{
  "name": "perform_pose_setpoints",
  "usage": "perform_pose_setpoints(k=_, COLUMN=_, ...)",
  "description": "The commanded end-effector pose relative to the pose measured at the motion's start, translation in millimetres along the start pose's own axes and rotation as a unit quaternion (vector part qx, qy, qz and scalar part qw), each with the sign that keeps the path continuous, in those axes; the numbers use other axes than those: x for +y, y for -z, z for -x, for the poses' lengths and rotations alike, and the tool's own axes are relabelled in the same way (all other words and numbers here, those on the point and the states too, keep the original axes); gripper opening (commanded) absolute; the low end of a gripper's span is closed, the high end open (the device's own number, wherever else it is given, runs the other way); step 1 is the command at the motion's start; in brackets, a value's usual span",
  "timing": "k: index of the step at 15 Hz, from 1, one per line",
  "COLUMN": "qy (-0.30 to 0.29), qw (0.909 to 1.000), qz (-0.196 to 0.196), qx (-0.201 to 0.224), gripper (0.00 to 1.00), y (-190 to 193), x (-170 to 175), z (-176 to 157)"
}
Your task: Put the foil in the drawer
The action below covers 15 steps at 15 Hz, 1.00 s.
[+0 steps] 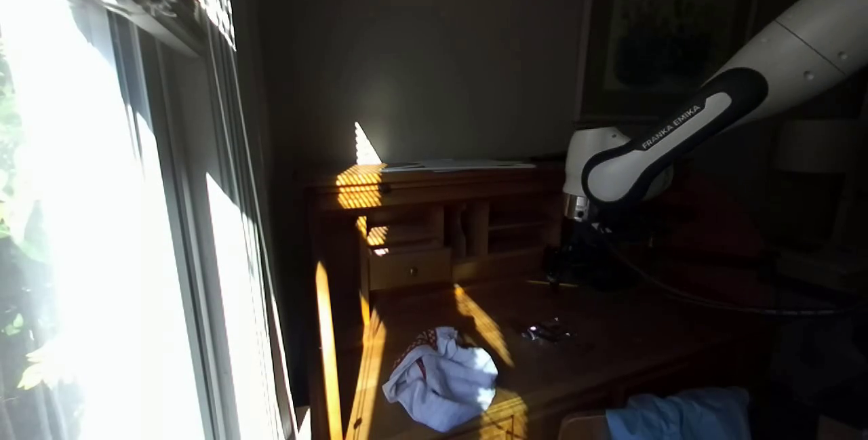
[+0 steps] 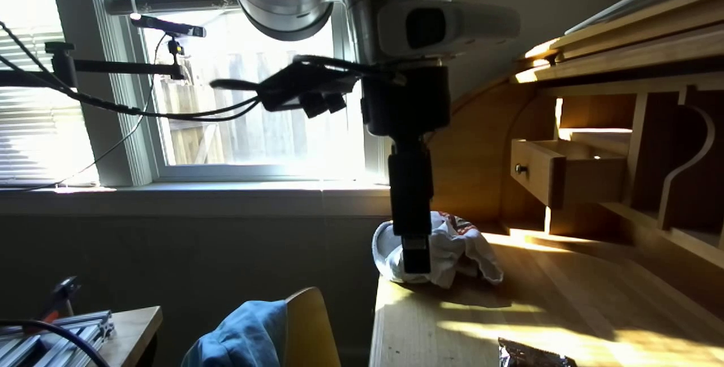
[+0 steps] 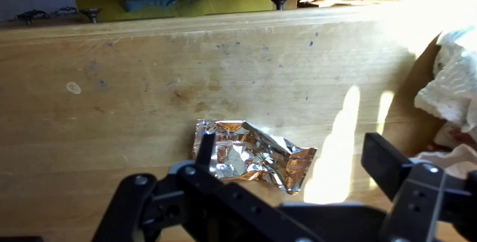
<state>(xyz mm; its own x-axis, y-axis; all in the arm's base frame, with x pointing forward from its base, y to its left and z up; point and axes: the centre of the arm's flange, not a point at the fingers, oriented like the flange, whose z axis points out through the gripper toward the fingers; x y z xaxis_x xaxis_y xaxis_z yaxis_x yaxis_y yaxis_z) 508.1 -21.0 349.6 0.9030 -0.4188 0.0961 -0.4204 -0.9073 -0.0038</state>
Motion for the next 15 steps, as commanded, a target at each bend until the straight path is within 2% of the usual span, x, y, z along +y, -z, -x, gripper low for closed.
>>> perform_pose_setpoints(k=1, qy=-0.010, qw=0.9999, qz=0.006, qx=0.000, gripper=1.00, y=-7.0, x=2.6, z=-1.0)
perform_pose_setpoints(k=7, qy=-0.023, qw=0.9996, qz=0.013, qx=-0.004, gripper=1.00, y=-16.5, x=5.8, z=-2.0)
perform_pose_setpoints(k=10, qy=-0.042, qw=0.9971, qz=0.006, qx=0.064, gripper=1.00, y=-50.4, x=0.6, z=-22.7)
perform_pose_setpoints(k=12, qy=-0.054, qw=0.9953, qz=-0.002, qx=0.081, gripper=1.00, y=-65.1, x=0.0, z=-36.7)
perform_pose_setpoints(k=15, qy=-0.069, qw=0.9943, qz=-0.004, qx=0.081, gripper=1.00, y=-94.4, x=5.2, z=-47.2)
